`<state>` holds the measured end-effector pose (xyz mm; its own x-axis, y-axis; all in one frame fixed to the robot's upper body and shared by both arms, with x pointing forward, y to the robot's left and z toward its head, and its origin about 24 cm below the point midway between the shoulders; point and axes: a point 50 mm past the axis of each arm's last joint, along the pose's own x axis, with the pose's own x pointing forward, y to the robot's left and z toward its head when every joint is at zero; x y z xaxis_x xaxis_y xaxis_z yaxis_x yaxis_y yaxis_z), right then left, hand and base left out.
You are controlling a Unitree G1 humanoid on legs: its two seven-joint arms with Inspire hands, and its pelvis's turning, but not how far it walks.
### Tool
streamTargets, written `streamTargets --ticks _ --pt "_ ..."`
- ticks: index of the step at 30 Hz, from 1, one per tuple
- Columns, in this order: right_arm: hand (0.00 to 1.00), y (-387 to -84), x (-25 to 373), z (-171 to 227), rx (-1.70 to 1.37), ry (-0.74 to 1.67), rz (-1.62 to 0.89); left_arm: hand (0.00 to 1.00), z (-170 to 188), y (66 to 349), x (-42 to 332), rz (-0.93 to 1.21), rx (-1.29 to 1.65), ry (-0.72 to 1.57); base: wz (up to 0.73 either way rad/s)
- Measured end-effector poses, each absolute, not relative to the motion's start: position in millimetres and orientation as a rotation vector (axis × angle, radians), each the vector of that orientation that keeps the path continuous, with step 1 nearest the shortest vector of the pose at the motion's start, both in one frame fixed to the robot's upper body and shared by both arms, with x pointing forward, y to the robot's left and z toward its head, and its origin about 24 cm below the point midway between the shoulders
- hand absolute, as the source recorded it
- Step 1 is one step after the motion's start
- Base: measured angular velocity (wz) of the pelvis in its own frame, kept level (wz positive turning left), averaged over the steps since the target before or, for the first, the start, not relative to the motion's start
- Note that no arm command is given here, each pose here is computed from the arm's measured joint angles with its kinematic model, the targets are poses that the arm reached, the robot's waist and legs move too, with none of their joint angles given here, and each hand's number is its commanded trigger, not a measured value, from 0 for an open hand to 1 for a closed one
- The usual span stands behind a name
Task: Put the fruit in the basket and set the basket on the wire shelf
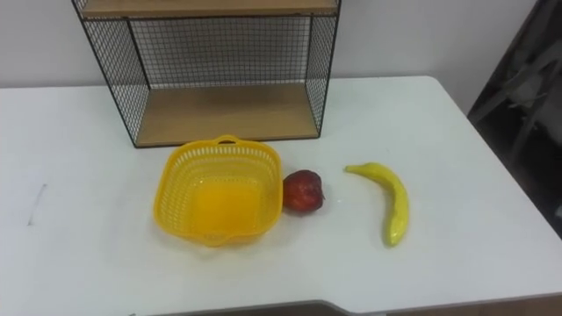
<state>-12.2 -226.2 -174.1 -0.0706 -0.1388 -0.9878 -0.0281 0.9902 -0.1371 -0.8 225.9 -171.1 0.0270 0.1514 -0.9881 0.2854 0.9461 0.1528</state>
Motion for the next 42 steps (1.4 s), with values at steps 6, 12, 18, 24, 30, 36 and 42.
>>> streamTargets --ticks 6,12,18,24,30,36,42 --pt "0.0 -230.7 -25.8 -172.5 0.118 1.621 -0.466 0.0 -169.5 232.0 -3.7 -0.034 0.309 1.55 -0.01" --pt "0.0 -239.4 -34.8 -169.6 0.579 1.441 -1.015 0.0 -166.4 242.0 -6.8 0.07 0.264 1.531 -0.08" --pt "0.0 -257.2 -15.1 -165.5 0.923 1.117 -1.392 0.0 -162.6 250.9 -12.5 0.157 0.246 1.49 -0.04" --pt "0.0 -282.3 0.1 -155.3 1.083 0.854 -1.646 0.0 -157.9 260.9 -12.0 0.224 0.238 1.432 0.0" --pt "0.0 -317.1 38.1 -130.2 1.063 0.638 -1.717 0.0 -155.9 263.6 -7.4 0.24 0.251 1.39 -0.05" --pt "0.0 -361.4 92.6 -69.5 0.748 0.416 -1.673 0.0 -153.1 267.9 4.1 0.242 0.277 1.338 -0.01" --pt "0.0 -370.2 129.7 -8.6 0.354 0.186 -1.594 0.0 -152.7 267.0 6.6 0.227 0.325 1.322 -0.01"
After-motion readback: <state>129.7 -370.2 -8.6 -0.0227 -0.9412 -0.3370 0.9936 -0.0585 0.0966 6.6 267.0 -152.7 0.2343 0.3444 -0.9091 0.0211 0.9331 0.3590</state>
